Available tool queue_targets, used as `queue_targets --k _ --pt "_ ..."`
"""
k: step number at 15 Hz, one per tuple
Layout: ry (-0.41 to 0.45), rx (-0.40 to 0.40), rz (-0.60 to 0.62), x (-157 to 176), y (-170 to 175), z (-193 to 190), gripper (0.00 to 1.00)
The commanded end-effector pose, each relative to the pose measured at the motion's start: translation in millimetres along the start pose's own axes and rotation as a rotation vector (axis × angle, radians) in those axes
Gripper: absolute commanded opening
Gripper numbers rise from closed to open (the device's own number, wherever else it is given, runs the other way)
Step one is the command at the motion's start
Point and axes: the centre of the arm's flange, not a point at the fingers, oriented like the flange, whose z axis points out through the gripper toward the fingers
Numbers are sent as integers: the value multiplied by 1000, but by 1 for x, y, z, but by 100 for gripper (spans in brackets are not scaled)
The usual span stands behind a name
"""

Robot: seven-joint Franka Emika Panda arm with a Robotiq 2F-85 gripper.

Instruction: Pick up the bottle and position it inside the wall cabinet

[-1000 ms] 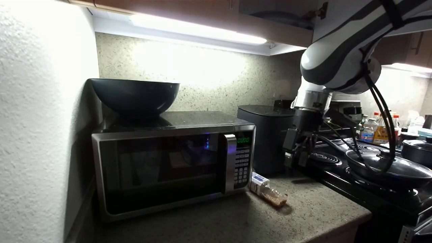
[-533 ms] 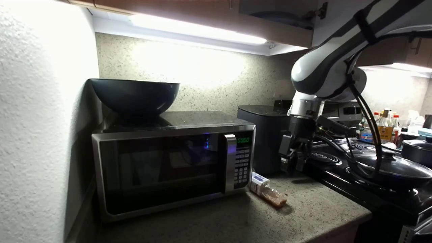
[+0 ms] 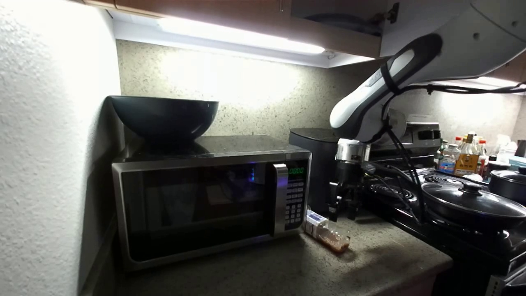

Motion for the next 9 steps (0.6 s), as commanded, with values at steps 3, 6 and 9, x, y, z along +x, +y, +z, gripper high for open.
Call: queue_targets --k 3,6,9 --pt "-28 12 -15 16 9 15 100" --pt "1 -23 -20 17 -2 14 100" --pt "7 -80 -34 26 -15 17 100"
